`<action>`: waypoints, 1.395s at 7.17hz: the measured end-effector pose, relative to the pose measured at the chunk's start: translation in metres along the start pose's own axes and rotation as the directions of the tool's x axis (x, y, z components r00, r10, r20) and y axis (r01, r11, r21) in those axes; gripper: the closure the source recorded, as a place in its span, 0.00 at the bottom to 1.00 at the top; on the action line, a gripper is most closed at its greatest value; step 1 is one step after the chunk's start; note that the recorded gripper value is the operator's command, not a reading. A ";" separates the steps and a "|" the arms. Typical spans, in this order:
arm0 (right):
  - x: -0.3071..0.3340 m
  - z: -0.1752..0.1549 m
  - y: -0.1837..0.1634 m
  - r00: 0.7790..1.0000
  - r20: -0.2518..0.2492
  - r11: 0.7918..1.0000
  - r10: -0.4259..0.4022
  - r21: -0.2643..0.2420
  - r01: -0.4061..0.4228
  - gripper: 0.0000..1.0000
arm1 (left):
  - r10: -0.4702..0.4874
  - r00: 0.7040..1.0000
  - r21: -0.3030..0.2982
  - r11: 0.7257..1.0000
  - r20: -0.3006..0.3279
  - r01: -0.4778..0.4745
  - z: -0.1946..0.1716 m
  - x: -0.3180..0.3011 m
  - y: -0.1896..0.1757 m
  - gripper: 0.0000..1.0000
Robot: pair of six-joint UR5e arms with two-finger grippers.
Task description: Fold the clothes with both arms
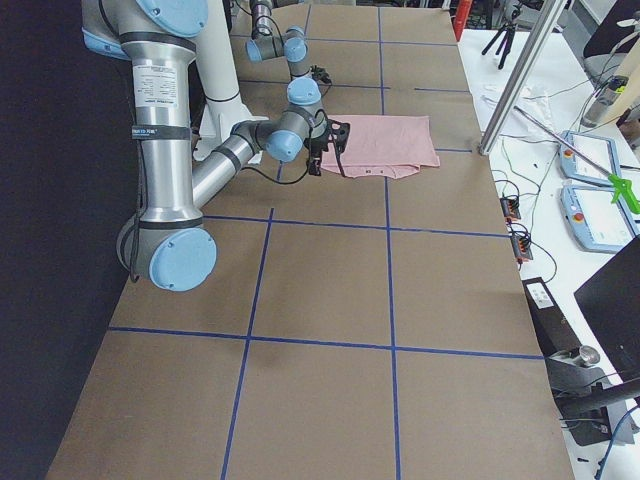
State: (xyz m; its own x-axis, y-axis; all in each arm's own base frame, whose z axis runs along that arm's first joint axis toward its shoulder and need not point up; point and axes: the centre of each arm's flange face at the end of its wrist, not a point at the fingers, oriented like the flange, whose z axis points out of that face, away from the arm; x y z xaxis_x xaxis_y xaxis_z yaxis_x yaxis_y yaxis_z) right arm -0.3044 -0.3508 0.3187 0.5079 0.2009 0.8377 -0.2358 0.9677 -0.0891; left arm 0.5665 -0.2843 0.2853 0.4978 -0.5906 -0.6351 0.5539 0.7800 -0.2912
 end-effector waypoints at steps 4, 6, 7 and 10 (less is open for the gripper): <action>0.001 0.000 0.000 1.000 -0.002 1.000 0.002 -0.001 -0.002 0.00 | 0.008 0.999 -0.015 1.000 -0.041 -0.009 -0.023 0.003 -0.001 1.00; -0.002 0.009 0.000 0.999 -0.012 0.999 0.043 -0.010 -0.043 0.00 | 0.008 0.997 -0.034 0.999 -0.081 -0.011 -0.048 0.005 -0.003 1.00; -0.013 0.021 -0.002 0.995 -0.012 0.995 0.096 -0.017 -0.097 0.00 | 0.008 0.996 -0.036 0.999 -0.085 -0.011 -0.052 0.005 -0.004 1.00; -0.064 0.072 0.008 0.977 -0.052 0.978 0.205 -0.015 -0.206 0.00 | 0.008 0.996 -0.037 0.999 -0.088 -0.011 -0.054 0.006 -0.003 1.00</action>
State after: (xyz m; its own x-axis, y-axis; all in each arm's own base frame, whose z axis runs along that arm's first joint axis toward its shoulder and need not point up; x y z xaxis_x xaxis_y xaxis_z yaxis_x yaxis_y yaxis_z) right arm -0.3982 -0.3670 0.3027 0.4911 0.4031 0.7723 -0.3230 0.9076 -0.2683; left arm 0.5317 -0.2790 0.2439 0.4416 -0.5639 -0.6979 0.5229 0.7938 -0.3105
